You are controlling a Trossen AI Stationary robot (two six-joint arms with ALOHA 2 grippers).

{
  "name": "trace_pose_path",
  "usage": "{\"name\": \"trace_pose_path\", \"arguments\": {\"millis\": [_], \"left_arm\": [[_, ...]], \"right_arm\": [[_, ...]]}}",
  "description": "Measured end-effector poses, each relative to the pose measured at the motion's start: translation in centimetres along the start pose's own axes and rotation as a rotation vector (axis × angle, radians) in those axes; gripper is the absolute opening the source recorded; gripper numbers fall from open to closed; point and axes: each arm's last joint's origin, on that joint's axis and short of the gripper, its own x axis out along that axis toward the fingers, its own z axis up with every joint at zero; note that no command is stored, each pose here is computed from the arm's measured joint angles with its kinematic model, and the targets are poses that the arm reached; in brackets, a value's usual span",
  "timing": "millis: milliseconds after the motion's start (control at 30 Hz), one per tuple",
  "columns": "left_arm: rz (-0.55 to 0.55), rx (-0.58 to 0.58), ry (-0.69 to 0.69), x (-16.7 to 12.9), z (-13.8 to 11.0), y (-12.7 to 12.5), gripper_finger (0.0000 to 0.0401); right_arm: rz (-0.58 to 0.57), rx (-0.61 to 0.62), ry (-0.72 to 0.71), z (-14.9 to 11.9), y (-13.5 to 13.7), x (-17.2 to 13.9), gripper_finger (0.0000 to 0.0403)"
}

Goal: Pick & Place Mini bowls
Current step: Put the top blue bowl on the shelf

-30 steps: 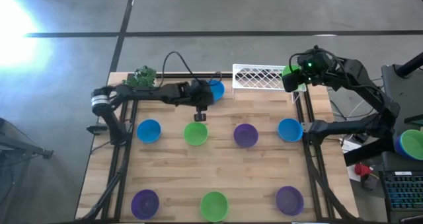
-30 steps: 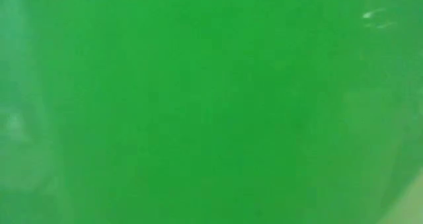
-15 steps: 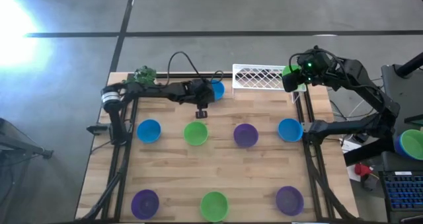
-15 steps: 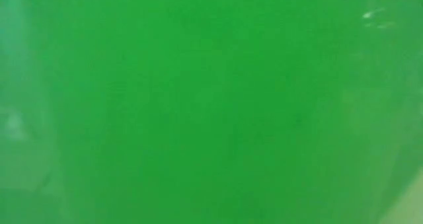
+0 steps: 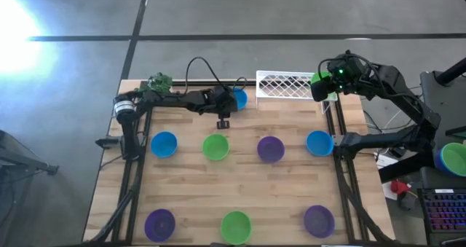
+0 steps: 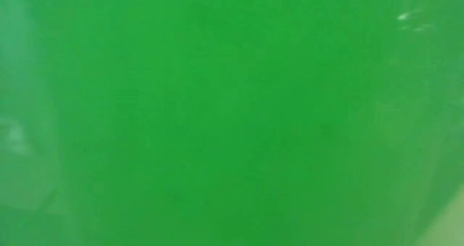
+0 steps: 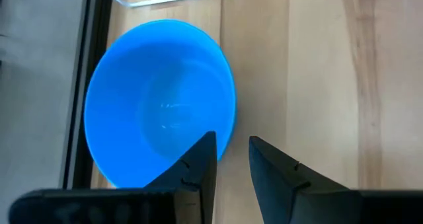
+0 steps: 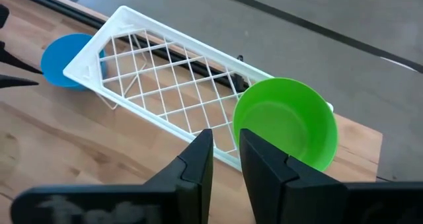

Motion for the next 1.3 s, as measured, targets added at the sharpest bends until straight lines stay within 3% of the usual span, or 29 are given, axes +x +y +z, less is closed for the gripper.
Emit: {"name": "trace_pose_path", "arguments": {"millis": [1300], "left_arm": [[-0.001,-0.028,0.004,1.2,-0.4,-0.1,0.0092]], "right_arm": [[0.000,0.001,0.000,0.0,0.0,0.0,0.0072]]}}
